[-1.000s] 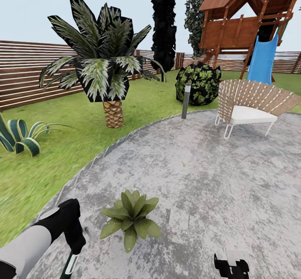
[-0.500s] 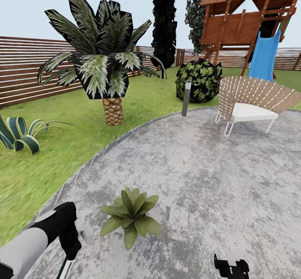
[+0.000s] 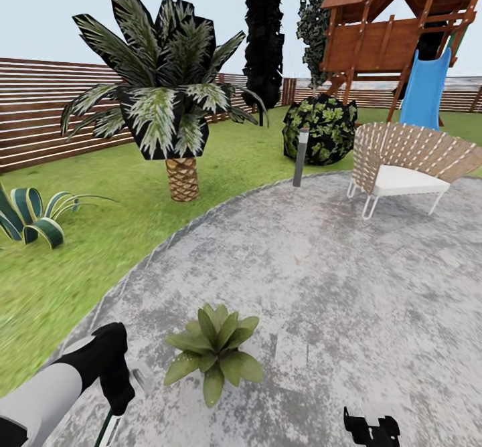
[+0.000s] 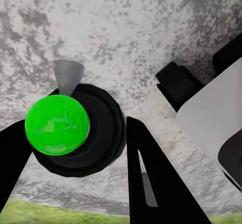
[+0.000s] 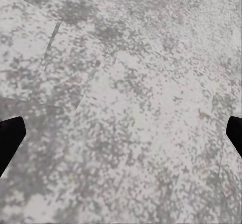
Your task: Pick up the pesticide atomizer in the garden and spray insectifuge to fully cover both potted plants in the garden.
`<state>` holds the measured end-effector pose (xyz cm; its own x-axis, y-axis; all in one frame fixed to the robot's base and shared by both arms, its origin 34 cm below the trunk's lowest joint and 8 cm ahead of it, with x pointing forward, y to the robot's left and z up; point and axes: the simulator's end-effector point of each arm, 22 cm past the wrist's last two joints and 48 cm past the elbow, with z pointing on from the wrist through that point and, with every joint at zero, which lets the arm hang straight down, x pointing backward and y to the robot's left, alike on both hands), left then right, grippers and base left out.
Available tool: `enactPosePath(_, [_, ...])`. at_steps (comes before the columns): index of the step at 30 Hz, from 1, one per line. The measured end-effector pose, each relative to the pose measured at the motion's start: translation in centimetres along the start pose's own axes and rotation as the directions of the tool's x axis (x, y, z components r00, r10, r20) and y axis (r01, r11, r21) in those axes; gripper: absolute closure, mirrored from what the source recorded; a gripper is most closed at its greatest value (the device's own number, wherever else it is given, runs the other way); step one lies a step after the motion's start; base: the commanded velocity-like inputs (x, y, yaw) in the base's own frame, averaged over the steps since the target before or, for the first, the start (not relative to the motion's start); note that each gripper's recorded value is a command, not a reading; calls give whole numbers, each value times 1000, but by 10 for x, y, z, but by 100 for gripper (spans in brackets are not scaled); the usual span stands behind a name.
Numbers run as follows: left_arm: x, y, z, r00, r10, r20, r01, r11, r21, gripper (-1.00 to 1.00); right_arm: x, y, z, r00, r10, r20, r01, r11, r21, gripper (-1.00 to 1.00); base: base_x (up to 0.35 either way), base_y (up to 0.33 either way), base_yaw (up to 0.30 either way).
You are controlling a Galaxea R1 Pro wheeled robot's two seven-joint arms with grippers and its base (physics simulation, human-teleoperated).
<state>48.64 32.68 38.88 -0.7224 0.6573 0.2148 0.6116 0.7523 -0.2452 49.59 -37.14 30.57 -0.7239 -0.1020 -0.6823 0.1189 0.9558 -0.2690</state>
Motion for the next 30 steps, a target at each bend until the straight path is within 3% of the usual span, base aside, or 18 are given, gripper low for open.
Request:
enactPosePath(9, [-7, 2, -6, 1000, 8, 13, -8, 1000, -14, 100, 0, 0, 0, 1000, 0, 1, 0, 1000, 0, -100, 134, 58, 0])
enactPosePath(20, [2, -6, 8, 1000, 10, -7, -10, 1000, 9, 100, 0, 0, 0, 1000, 0, 0, 0, 1000, 0, -100, 41, 17, 0])
enactPosePath(23, [17, -9, 19, 999, 4, -41, -2, 1000, 31, 100, 0, 0, 0, 1000, -1, 0, 1, 1000, 0, -100, 0, 0, 0])
enactPosePath(27, [26, -9, 29, 997, 66, -37, -64, 997, 46, 100, 0, -1, 0, 1000, -1, 1, 1, 1000, 1, -100, 0, 0, 0])
enactPosePath(30, [38, -6, 40, 996, 66, -57, -64, 998, 30, 100, 0, -1, 0, 1000, -1, 1, 1, 1000, 1, -100, 0, 0, 0])
